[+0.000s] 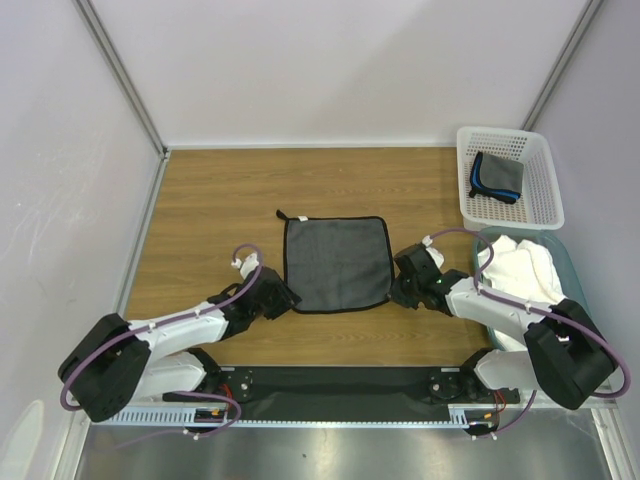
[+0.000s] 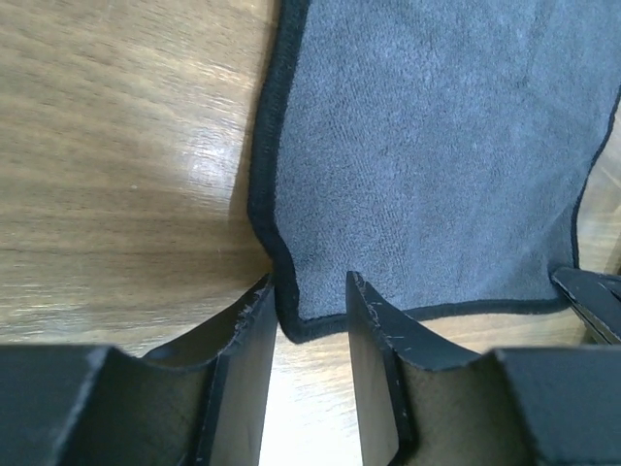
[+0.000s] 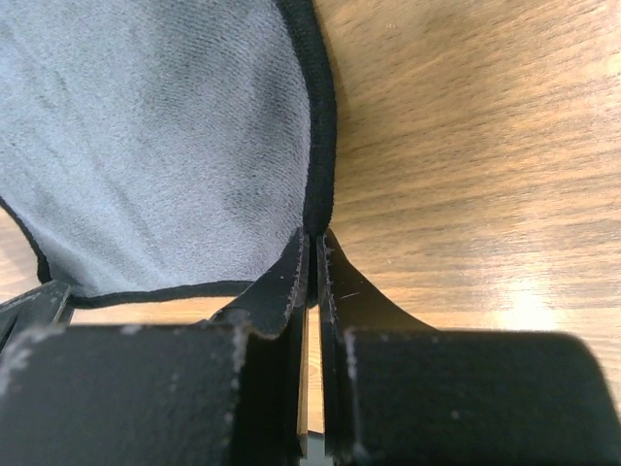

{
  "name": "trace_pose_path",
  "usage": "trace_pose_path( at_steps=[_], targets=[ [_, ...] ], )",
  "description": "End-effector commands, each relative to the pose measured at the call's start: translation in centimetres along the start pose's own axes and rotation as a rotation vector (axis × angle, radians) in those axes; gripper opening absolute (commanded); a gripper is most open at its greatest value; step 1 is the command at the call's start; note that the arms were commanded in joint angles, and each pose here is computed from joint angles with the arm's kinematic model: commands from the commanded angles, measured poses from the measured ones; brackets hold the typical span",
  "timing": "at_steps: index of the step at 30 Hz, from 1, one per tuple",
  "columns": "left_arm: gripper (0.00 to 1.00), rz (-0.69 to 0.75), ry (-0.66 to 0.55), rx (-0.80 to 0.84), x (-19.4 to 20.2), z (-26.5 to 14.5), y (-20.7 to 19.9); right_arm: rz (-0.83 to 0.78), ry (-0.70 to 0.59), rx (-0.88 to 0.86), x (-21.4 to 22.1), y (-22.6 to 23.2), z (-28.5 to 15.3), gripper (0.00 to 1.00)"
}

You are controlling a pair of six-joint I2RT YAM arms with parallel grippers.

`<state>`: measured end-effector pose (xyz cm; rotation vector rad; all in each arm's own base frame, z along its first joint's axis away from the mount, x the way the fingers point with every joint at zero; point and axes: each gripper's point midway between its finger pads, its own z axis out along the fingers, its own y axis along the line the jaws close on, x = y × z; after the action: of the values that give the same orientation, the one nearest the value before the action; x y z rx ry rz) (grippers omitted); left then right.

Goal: Fold and stack the towels
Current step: Fold the towel

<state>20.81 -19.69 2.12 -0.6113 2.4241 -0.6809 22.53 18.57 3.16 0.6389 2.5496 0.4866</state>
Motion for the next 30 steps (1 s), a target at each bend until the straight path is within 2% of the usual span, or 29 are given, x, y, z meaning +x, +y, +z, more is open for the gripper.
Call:
trace_pose_path(
  at_steps=[1,8,13,20,30],
  targets=[
    [0.4,0.016,-0.018,-0.118,-0.1,0.1,2.5,0.0,-0.024,-0.023,-0.4,0.5,-0.6,0.0],
    [0.28,-0.028,-0.07,-0.152,-0.8,-0.4,3.7,-0.01,-0.03,-0.015,-0.6,0.3,-0.6,0.0],
    [0.0,-0.02,-0.071,-0.157,-0.7,-0.2,3.8,-0.007,-0.015,-0.024,-0.3,0.6,-0.5,0.0],
    [0.0,-0.011,-0.072,-0.185,-1.5,-1.2,3.0,-0.038,-0.005,-0.042,-0.8,1.7,-1.7,0.0],
    [0.0,-0.024,-0.005,-0.233,-0.3,-5.0,3.6,-0.056,0.105,0.013,1.8,-0.7,-3.6,0.0]
  ],
)
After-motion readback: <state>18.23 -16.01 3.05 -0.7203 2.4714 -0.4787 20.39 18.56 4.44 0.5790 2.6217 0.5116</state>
